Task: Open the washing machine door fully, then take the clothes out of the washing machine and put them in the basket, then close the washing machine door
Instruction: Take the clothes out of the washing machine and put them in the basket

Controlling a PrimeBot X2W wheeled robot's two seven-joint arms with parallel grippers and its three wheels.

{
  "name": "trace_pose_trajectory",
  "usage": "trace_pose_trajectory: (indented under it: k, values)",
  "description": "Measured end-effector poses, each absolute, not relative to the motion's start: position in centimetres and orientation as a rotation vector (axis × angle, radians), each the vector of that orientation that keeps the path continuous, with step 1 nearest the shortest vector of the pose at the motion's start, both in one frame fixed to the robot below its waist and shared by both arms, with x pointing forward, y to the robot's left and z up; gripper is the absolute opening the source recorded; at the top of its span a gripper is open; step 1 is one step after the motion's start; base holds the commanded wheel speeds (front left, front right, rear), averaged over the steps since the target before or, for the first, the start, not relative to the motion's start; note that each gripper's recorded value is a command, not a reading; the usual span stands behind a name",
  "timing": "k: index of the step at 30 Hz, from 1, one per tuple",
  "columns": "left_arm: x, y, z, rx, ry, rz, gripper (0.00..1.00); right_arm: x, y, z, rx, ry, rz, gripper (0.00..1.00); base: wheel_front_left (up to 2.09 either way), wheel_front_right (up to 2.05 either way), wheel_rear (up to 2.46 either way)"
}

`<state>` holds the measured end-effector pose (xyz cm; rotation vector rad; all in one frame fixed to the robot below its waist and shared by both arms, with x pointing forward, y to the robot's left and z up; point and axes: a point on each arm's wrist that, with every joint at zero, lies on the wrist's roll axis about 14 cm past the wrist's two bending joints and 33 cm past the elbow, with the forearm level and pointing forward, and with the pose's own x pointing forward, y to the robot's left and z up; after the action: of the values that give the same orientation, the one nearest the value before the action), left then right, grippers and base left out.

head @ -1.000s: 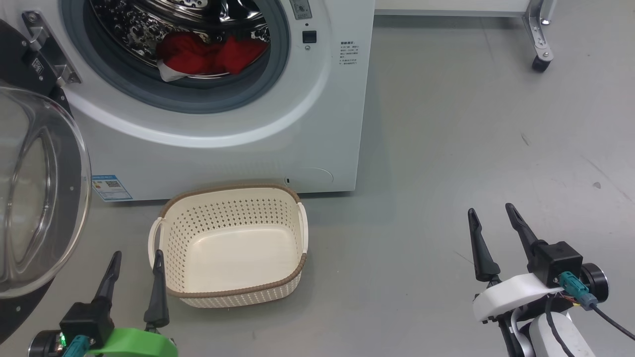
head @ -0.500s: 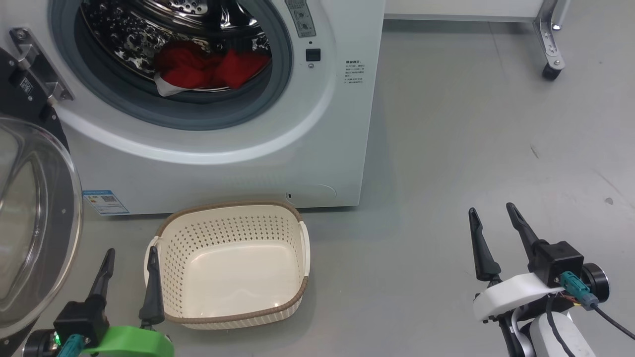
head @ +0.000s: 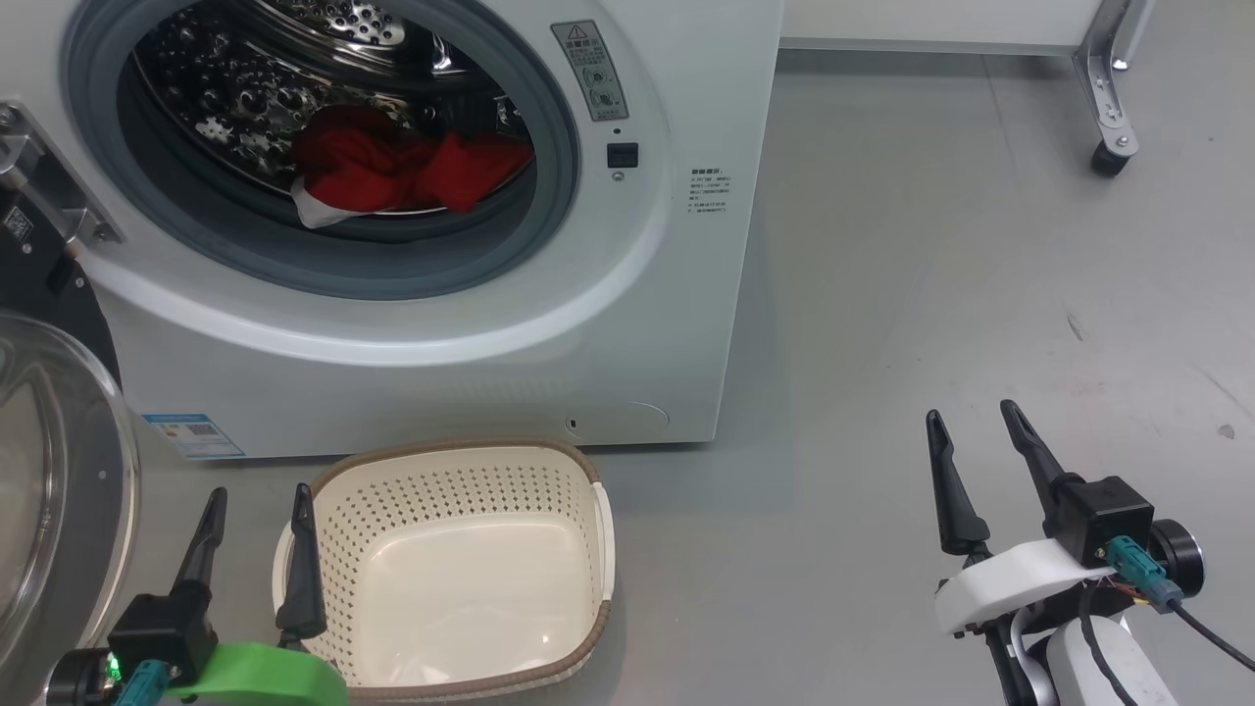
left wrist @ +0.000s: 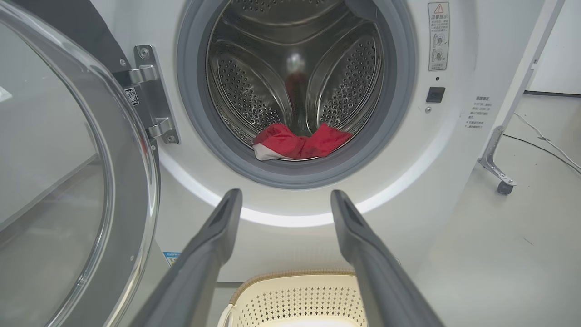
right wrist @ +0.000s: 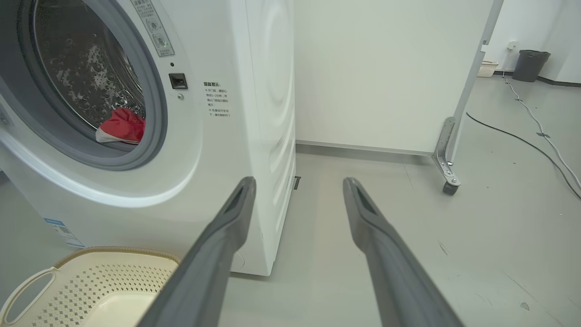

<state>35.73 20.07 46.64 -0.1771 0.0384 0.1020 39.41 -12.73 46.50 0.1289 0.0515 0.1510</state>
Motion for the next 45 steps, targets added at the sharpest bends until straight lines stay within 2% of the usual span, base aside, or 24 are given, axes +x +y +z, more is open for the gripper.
trace_pose_trajectory:
  k: [29,45]
  values:
    - [35.5,18.6,45.4,-0.225,0.080,0.054,1.00,39.3,-12.8,46.5,0.131,0.053,0.152,1.00,0.22,-0.22,0.00]
    - [35.8,15.9,41.4,-0.263,0.212,-0.015,1.00,39.6,-12.6,42.9,0.137,0.152,0.151,1.00,0.00,0.00,0.00]
